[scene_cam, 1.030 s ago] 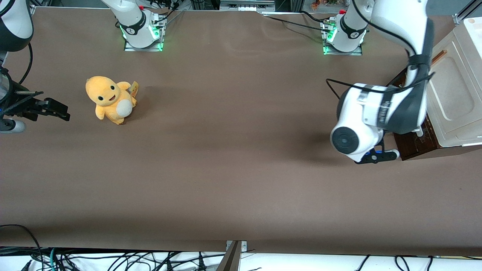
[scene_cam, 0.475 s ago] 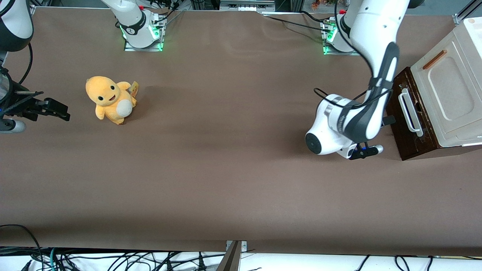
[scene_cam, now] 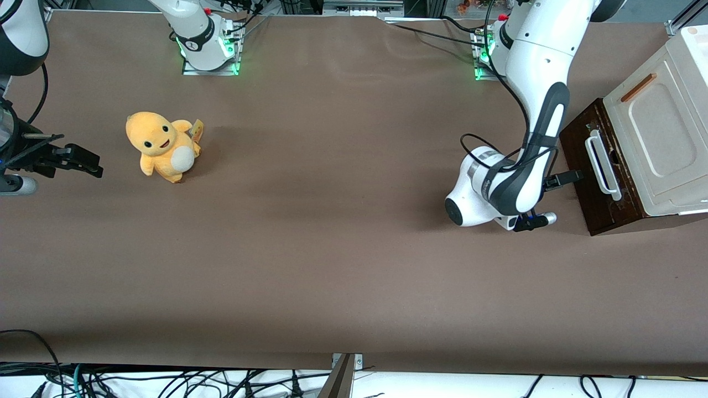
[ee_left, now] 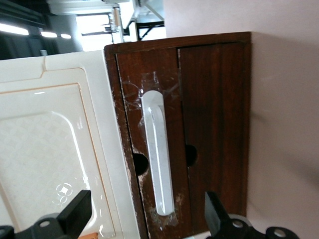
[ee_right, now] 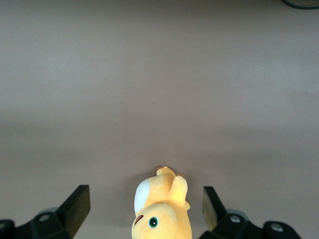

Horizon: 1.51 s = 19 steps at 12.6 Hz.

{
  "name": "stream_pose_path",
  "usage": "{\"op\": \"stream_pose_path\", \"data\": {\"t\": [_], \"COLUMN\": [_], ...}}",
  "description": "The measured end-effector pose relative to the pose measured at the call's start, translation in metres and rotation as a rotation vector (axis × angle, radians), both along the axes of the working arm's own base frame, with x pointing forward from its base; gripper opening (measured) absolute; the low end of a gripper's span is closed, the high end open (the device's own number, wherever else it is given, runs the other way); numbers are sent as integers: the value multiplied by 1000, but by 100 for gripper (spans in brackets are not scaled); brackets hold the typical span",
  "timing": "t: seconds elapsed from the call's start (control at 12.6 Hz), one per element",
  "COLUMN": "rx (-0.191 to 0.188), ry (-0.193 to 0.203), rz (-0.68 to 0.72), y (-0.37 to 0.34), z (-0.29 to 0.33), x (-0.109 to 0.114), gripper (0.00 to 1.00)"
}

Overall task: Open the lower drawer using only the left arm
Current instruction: 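Move the open left gripper in around the white bar handle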

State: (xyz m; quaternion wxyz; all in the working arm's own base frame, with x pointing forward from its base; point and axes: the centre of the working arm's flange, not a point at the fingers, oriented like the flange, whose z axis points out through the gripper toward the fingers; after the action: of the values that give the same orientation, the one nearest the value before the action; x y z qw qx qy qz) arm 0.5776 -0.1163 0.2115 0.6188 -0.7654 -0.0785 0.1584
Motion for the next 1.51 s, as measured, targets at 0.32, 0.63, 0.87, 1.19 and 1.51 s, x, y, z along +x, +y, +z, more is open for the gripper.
{"op": "stream_pose_path", "data": {"t": [0.32, 0.63, 0.87, 1.19, 1.51], "rx": [85, 133, 151, 150, 160], "ry": [-16, -26, -23, -23, -28], "rz": [-8, -8, -5, -3, 2], "y": [17, 36, 51, 70, 88], "z": [-25, -39, -41, -48, -48], "x": [-11, -10, -9, -5, -1], "gripper": [100, 100, 100, 100, 100]}}
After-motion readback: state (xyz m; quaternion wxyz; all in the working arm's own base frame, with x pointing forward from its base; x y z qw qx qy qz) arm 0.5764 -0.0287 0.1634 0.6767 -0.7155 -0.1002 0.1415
